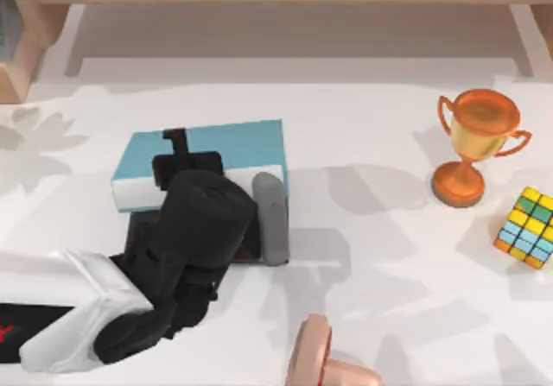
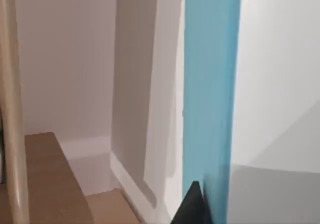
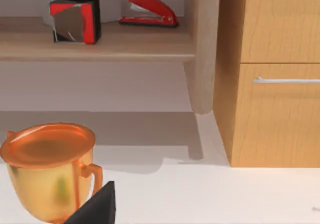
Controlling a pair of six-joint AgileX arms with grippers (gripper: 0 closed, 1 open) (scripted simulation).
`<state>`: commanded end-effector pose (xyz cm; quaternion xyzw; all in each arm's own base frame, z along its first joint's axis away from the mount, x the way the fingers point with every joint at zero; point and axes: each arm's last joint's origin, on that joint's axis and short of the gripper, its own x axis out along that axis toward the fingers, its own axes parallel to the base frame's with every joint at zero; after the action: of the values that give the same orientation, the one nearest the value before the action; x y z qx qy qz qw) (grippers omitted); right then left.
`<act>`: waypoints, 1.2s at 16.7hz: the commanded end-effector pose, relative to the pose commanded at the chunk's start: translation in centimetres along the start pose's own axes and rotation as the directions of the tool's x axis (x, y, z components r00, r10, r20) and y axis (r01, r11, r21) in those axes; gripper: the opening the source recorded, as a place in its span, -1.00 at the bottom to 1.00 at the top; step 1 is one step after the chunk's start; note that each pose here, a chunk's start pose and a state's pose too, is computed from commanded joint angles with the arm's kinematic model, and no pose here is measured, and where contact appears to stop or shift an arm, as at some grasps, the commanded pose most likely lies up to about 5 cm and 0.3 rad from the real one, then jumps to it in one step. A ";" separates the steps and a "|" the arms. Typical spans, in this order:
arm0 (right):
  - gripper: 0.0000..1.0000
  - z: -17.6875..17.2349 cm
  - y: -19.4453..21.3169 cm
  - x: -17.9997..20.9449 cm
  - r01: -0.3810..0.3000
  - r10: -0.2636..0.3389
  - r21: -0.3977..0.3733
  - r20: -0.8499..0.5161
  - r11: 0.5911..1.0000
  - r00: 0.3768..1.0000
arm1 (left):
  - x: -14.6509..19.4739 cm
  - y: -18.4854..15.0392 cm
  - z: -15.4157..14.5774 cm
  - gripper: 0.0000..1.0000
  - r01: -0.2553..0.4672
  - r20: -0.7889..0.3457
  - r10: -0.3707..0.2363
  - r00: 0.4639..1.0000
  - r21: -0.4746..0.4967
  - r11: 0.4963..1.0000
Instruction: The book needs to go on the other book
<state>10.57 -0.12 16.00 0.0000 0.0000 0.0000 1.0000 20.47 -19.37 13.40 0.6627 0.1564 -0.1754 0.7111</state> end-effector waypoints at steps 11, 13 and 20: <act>1.00 0.0 0.0 0.0 0.000 0.000 0.000 0.000 1.000 1.000 | 0.4 -1.8 -0.4 -1.00 0.051 -0.011 -0.051 0.999 0.078 0.996; 1.00 0.0 0.0 0.0 0.000 0.000 0.000 0.000 1.000 1.000 | 0.4 -1.8 -0.4 -1.00 0.052 -0.011 -0.051 0.999 0.078 0.996; 1.00 0.0 0.0 0.0 0.000 0.000 0.000 0.000 1.000 1.000 | 0.4 -1.8 -0.4 -0.10 0.052 -0.011 -0.051 0.999 0.078 0.996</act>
<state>10.57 -0.12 16.00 0.0000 0.0000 0.0000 1.0000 19.99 -19.12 11.55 0.6865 0.1696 -0.1965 0.6792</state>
